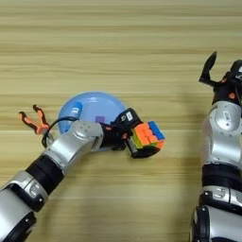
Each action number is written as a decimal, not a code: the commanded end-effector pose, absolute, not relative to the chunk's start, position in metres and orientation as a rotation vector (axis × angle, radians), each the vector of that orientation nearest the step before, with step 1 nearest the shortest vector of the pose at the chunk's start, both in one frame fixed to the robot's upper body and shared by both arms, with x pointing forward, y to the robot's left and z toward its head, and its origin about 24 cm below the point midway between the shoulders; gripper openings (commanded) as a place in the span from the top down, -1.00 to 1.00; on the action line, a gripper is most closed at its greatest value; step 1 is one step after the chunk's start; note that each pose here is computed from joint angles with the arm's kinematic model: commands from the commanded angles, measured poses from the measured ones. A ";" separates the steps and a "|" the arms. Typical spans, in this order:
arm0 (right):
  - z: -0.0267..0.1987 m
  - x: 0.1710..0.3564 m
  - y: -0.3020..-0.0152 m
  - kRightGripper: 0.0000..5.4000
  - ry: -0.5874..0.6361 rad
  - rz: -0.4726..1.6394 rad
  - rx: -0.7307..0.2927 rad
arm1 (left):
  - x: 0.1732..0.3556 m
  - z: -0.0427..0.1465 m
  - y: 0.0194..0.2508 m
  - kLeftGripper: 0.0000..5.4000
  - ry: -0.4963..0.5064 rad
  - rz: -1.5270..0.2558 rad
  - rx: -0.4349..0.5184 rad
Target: Move the objects on the table
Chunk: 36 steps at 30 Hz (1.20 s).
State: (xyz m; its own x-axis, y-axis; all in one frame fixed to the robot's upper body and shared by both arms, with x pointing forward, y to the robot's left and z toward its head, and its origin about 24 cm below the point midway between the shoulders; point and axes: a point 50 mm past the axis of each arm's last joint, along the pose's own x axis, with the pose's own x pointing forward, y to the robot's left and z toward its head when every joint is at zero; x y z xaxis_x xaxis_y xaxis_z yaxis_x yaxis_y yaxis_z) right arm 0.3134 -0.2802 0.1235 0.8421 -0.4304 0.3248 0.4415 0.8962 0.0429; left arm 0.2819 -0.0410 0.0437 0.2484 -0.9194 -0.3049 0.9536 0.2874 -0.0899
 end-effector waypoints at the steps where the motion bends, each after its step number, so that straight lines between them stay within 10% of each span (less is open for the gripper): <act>1: 0.120 0.313 -0.278 -1.00 -0.316 -0.456 -0.026 | 0.281 0.065 -0.055 -0.99 0.252 -1.323 0.122; 36: 0.122 0.315 -0.262 -1.00 -0.312 -0.387 -0.055 | 0.305 0.107 -0.020 -0.99 0.088 -1.142 -0.035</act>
